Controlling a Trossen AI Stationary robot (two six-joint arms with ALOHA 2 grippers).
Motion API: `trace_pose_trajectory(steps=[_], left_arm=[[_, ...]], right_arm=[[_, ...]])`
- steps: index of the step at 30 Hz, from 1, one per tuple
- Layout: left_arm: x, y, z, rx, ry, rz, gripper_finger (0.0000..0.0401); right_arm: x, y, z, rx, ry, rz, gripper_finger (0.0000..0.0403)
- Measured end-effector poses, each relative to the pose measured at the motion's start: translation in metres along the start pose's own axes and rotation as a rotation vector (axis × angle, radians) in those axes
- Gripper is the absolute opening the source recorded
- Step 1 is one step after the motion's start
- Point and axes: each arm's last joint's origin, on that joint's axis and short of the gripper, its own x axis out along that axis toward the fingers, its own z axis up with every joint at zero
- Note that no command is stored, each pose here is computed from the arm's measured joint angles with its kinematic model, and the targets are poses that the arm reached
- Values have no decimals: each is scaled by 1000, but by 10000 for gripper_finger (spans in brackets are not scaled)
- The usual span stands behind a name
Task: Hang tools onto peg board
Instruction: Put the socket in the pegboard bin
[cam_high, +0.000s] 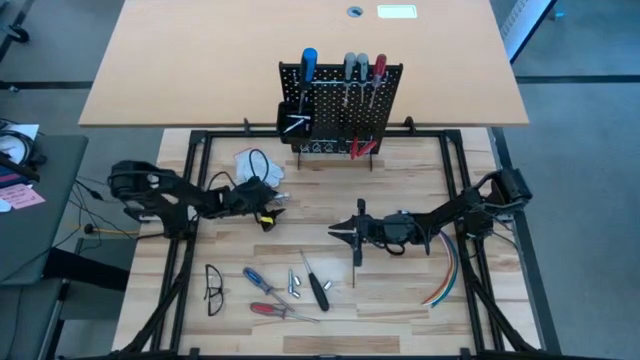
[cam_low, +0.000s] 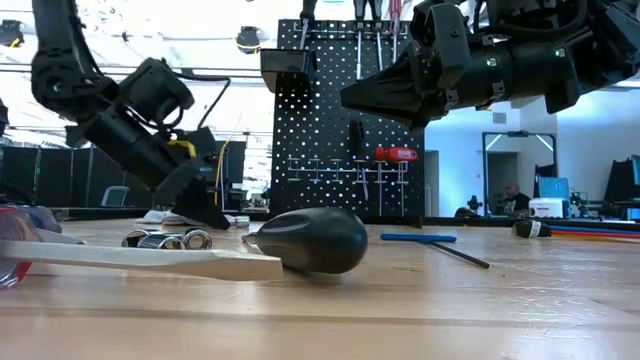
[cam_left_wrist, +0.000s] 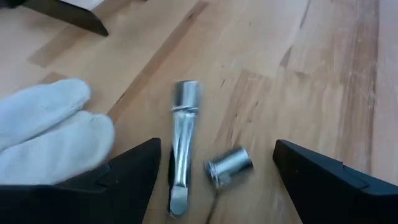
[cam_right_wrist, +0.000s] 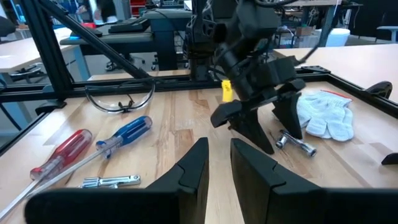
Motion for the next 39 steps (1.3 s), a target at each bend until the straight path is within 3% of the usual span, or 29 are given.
trace_pose_trajectory(steps=[6,11,26,30,33,39], left_arm=[[9,-1,-2,-7,37,-54,307],[8,-2,-1,-23,45,-79,276],[9,-5,-2,-60,79,-102,87],[4,-10,10,-25,63,-126,30],[-7,-17,20,16,75,-165,26],[-49,-38,64,86,-69,-84,29]], right_arm=[[0,0,0,0,1,1,76],[0,0,0,0,1,1,76],[0,1,-1,-1,5,2,76],[0,1,0,-1,4,2,76],[0,1,-1,-2,6,2,76],[0,1,-1,-2,8,2,76]])
